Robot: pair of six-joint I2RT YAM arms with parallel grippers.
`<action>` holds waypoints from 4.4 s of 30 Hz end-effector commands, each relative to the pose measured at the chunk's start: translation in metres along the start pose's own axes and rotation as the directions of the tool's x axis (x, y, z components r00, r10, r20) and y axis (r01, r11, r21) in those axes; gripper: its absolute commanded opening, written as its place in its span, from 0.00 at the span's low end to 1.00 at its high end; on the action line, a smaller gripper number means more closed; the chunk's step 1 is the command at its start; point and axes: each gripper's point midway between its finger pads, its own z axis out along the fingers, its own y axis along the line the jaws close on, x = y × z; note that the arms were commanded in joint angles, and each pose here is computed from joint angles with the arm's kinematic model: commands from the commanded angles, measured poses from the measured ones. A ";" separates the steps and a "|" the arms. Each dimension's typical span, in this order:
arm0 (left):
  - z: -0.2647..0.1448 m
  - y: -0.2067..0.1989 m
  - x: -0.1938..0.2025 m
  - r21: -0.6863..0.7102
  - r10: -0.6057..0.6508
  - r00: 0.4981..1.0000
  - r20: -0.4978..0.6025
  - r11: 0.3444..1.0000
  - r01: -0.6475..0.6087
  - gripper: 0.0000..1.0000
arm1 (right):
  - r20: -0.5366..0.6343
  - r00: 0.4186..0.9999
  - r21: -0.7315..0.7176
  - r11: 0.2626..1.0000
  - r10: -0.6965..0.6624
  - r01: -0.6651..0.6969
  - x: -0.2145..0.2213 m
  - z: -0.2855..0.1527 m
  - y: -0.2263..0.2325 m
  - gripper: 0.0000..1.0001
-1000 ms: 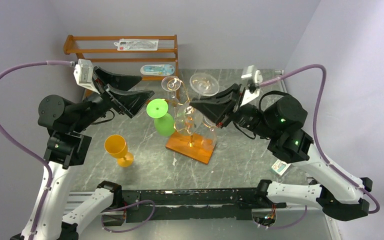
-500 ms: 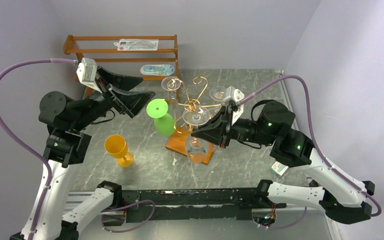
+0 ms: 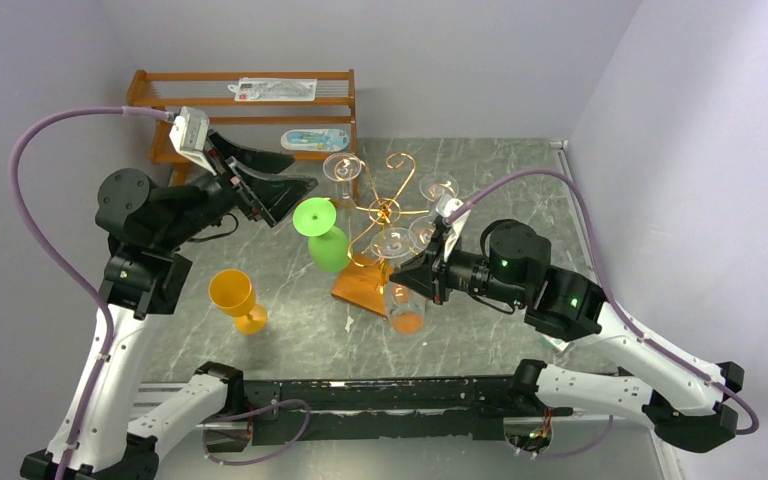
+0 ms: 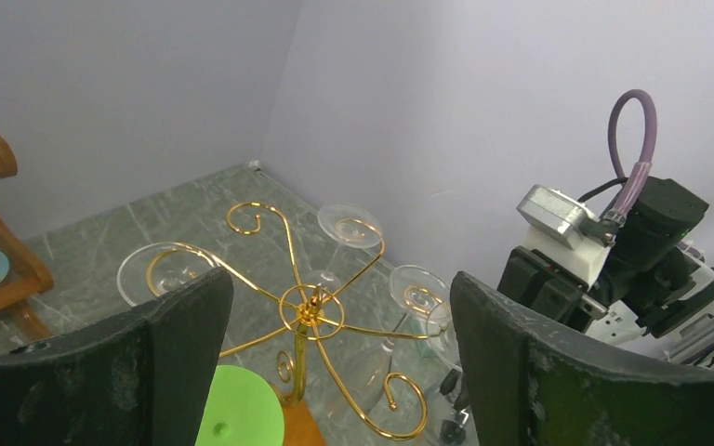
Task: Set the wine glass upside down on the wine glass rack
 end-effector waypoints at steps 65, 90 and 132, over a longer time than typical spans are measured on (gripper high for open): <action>0.008 0.046 0.034 -0.179 -0.129 0.988 -0.089 0.978 0.112 0.92 | 0.176 0.984 0.318 0.948 -0.025 -0.033 0.002 0.031 -0.027 0.00; 0.007 0.053 0.037 -0.207 -0.117 0.988 -0.095 0.974 0.096 0.92 | 0.177 0.983 0.376 0.926 -0.043 -0.027 -0.002 0.054 -0.018 0.00; 0.002 0.053 0.041 -0.221 -0.125 0.987 -0.104 0.970 0.099 0.92 | 0.172 0.972 0.172 0.977 -0.159 0.129 0.001 0.063 0.016 0.02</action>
